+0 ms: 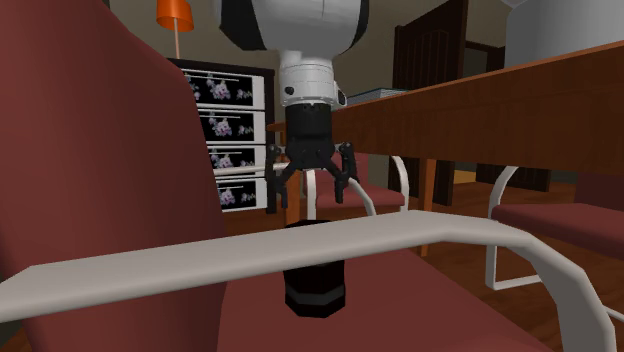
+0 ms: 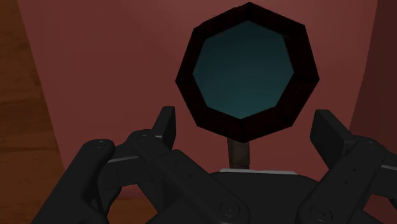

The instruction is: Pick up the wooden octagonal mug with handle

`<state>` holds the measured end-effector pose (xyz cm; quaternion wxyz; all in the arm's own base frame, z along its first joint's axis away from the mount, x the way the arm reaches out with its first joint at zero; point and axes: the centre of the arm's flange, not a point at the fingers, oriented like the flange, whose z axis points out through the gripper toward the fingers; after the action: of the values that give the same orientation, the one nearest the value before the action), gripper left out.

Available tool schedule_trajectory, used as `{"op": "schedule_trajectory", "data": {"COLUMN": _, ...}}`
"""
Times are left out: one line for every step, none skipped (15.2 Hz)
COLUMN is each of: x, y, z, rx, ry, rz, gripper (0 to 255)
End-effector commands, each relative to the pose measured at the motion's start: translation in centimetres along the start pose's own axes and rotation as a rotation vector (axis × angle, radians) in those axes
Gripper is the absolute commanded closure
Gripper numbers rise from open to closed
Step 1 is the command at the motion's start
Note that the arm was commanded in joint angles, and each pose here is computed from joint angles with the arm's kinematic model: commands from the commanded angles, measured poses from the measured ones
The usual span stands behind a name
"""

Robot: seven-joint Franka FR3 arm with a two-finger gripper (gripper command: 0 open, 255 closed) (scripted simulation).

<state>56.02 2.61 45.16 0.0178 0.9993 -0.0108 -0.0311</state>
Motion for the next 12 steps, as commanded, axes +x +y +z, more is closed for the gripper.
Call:
{"op": "schedule_trajectory", "data": {"x": 2.3, "y": -0.5, "z": 1.2, "rx": -0.017, "ry": -0.003, "rz": -0.007, "gripper": 0}}
{"op": "schedule_trajectory", "data": {"x": 3.5, "y": -0.8, "z": 1.8, "rx": -0.026, "ry": -0.005, "rz": -0.010, "gripper": 0}}
{"op": "schedule_trajectory", "data": {"x": 4.7, "y": -1.0, "z": 2.3, "rx": -0.034, "ry": -0.006, "rz": -0.013, "gripper": 0}}
{"op": "schedule_trajectory", "data": {"x": 4.7, "y": -1.0, "z": 2.9, "rx": -0.034, "ry": -0.006, "rz": -0.013, "gripper": 0}}
{"op": "schedule_trajectory", "data": {"x": 4.8, "y": -1.0, "z": 3.4, "rx": -0.034, "ry": -0.006, "rz": -0.013, "gripper": 0}}
{"op": "schedule_trajectory", "data": {"x": 4.8, "y": -1.1, "z": 3.9, "rx": -0.034, "ry": -0.006, "rz": -0.013, "gripper": 0}}
{"op": "schedule_trajectory", "data": {"x": 4.8, "y": -1.1, "z": 4.5, "rx": -0.034, "ry": -0.006, "rz": -0.013, "gripper": 0}}
{"op": "schedule_trajectory", "data": {"x": 4.8, "y": -1.1, "z": 5.0, "rx": -0.034, "ry": -0.006, "rz": -0.013, "gripper": 0}}
{"op": "schedule_trajectory", "data": {"x": 4.9, "y": -1.1, "z": 5.5, "rx": -0.034, "ry": -0.006, "rz": -0.013, "gripper": 0}}
{"op": "schedule_trajectory", "data": {"x": 4.9, "y": -1.1, "z": 6.0, "rx": -0.034, "ry": -0.006, "rz": -0.013, "gripper": 0}}
{"op": "schedule_trajectory", "data": {"x": 4.9, "y": -1.1, "z": 6.3, "rx": -0.034, "ry": -0.006, "rz": -0.013, "gripper": 0}}
{"op": "schedule_trajectory", "data": {"x": 4.9, "y": -1.1, "z": 6.3, "rx": -0.034, "ry": -0.006, "rz": -0.013, "gripper": 0}}
